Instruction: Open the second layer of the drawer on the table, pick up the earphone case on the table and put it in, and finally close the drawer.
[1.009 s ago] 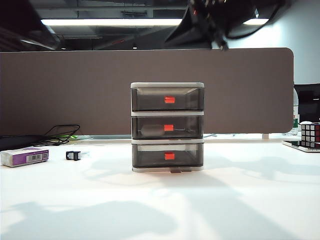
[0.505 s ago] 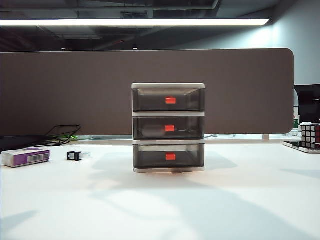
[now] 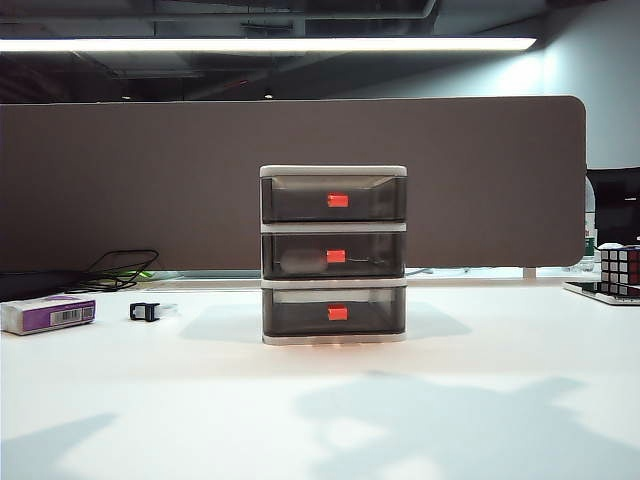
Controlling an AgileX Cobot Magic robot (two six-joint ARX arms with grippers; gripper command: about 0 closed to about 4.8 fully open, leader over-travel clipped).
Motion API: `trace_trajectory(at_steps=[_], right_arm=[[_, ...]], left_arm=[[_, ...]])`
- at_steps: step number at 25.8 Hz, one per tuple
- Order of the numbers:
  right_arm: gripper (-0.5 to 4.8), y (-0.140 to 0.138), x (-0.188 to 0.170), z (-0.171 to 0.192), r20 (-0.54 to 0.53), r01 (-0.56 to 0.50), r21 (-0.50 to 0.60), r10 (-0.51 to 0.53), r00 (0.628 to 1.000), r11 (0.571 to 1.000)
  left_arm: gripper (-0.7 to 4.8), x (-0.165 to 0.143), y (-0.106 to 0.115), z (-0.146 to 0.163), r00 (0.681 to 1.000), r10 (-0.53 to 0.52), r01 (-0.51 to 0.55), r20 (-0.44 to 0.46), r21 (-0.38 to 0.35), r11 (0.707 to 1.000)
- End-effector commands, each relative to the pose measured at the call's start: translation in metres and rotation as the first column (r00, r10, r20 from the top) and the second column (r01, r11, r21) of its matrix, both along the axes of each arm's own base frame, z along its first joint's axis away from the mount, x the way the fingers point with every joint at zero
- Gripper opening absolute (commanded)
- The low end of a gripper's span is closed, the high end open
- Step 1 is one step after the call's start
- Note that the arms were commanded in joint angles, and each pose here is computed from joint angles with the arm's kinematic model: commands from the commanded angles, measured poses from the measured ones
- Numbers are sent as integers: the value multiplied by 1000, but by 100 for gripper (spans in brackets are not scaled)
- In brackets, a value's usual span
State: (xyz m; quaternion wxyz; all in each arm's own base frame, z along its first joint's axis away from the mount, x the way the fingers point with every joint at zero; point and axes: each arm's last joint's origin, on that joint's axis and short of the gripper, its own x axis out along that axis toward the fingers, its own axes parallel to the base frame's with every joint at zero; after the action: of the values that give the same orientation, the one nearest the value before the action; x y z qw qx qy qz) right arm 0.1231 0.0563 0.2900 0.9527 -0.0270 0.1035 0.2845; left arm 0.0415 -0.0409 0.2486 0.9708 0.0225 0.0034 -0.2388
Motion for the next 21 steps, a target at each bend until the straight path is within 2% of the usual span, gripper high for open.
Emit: trace_trajectory(at_steps=[1,4,7,11,14,19,21], right_arm=[[-5,-7,-13,-15,28,42,49,-43,999,998],[-5,-14,-30,-39,47,60,105,-66,997,993],[-5,-20,-44,-55,97,70,164,-87,991,984],[-5,-26,-53,-70,115,134,233,-164,980,963],[-5,-24,-49,-84,52,153,214,-168,984,965],[-5,-22,-44,-96,43,154,209,-167,985,966],[-5,-20,-40,-107,50,152,214,-166,985,965]], left_arm=[[-6,4,-6,-5,999,6,-5,42,-36,999],[-6,7,-13,-17,997,-9,10,74,-13,1000],[-6,10,-18,-25,996,-6,9,88,-33,999],[-6,11,-21,-31,993,-52,51,109,15,999],[-6,12,-25,-38,985,-85,84,151,11,996],[-6,15,-30,-54,983,-83,82,167,11,997],[-6,16,-32,-62,980,-78,83,185,-24,996]])
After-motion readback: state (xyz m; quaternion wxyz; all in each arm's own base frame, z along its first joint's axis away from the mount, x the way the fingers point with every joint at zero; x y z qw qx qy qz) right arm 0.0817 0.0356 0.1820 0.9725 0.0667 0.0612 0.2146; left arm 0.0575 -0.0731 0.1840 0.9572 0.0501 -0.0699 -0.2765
